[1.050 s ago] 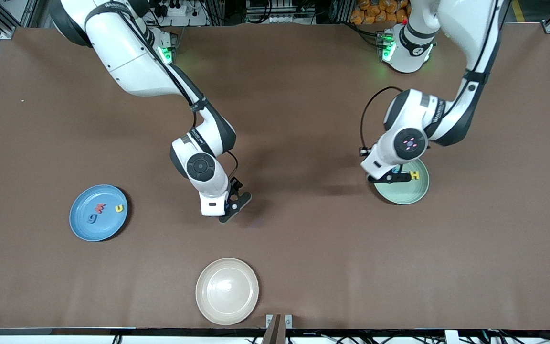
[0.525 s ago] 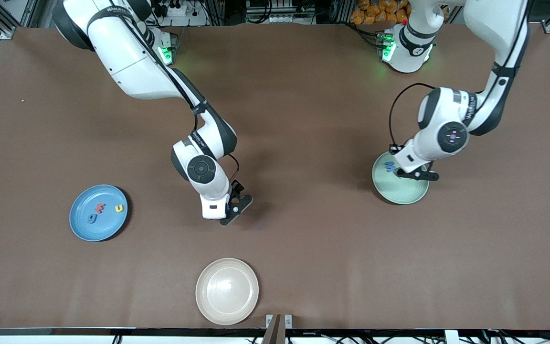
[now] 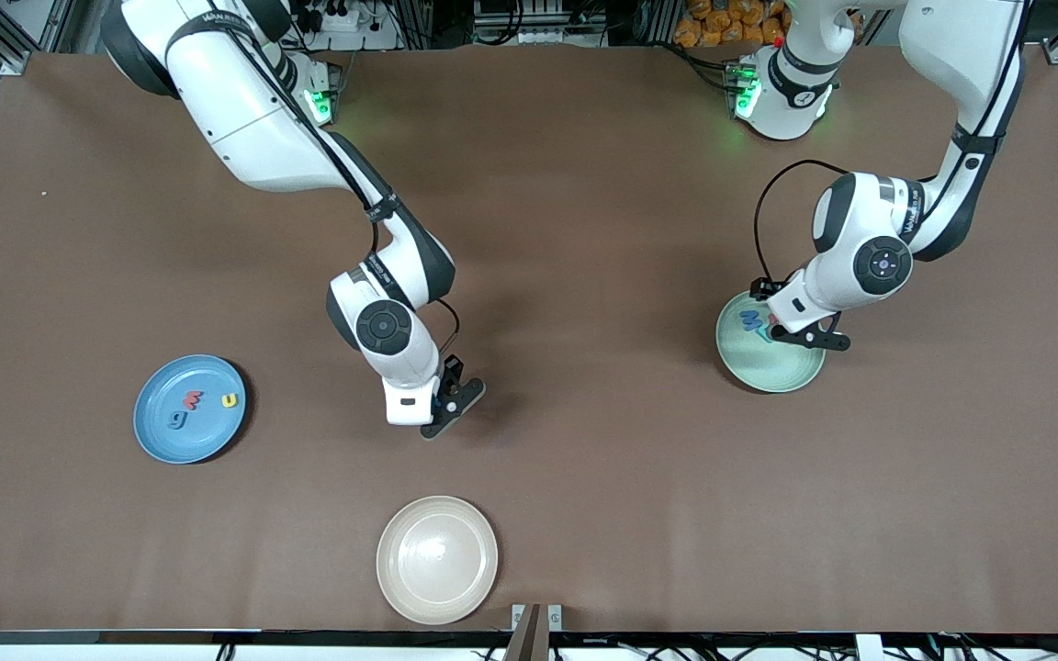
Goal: Sort upper and lower case letters into plates
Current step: 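Place the Q on the green plate while the right gripper grasps the m, then place the m on the blue plate while the left gripper withdraws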
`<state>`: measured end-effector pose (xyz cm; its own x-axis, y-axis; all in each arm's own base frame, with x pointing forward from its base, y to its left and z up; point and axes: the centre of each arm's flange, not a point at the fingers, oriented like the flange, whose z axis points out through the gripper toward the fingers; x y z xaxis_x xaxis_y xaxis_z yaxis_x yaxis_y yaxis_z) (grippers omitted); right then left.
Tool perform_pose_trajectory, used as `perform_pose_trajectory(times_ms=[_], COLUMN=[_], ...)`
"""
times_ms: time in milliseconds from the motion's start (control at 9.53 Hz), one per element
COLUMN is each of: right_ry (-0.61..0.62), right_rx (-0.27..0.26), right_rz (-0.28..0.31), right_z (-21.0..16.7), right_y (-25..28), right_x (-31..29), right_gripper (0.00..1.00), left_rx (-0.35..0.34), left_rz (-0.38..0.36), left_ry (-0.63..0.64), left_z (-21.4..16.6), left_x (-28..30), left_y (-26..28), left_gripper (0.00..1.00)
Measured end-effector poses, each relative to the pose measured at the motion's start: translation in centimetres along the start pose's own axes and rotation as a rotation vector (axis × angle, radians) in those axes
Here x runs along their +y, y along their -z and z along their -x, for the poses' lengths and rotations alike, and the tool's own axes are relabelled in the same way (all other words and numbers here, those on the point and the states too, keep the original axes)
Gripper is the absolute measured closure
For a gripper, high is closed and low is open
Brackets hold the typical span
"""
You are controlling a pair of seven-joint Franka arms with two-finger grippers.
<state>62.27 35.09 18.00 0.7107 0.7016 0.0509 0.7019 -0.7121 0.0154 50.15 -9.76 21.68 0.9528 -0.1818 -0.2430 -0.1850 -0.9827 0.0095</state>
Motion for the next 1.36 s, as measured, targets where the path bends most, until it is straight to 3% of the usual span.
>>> perform_pose_trajectory(times_ms=[105,315,630,735,1050,1364], right_ry=[-0.001,-0.013,-0.085,-0.119,-0.165,-0.222], right_rx=[0.001,-0.005,-0.013,-0.021,-0.115,-0.156], right_rz=[0.001,0.006,0.027,0.033,0.005,-0.021], right_z=[0.0,0.1,1.9,3.5,11.5,19.4], right_y=[0.1,0.8,5.2,6.1,6.8,8.4], right_x=[0.1,1.4,8.9,12.5,24.0,30.7], right_gripper=[0.73,0.73,0.73,0.73,0.73,0.73], left_rx=[0.018,0.066,0.078,0.095,0.158,0.218], left_rz=[-0.002,-0.006,-0.014,-0.013,-0.008,-0.007], left_ry=[0.003,0.007,0.010,0.013,0.043,0.071], left_z=[-0.5,-2.1,-4.9,-5.6,-6.6,-5.3], left_x=[0.5,2.1,4.0,4.0,2.5,1.0], left_y=[0.8,3.5,11.1,14.1,23.8,32.5], left_gripper=[0.00,0.00,0.00,0.00,0.00,0.00])
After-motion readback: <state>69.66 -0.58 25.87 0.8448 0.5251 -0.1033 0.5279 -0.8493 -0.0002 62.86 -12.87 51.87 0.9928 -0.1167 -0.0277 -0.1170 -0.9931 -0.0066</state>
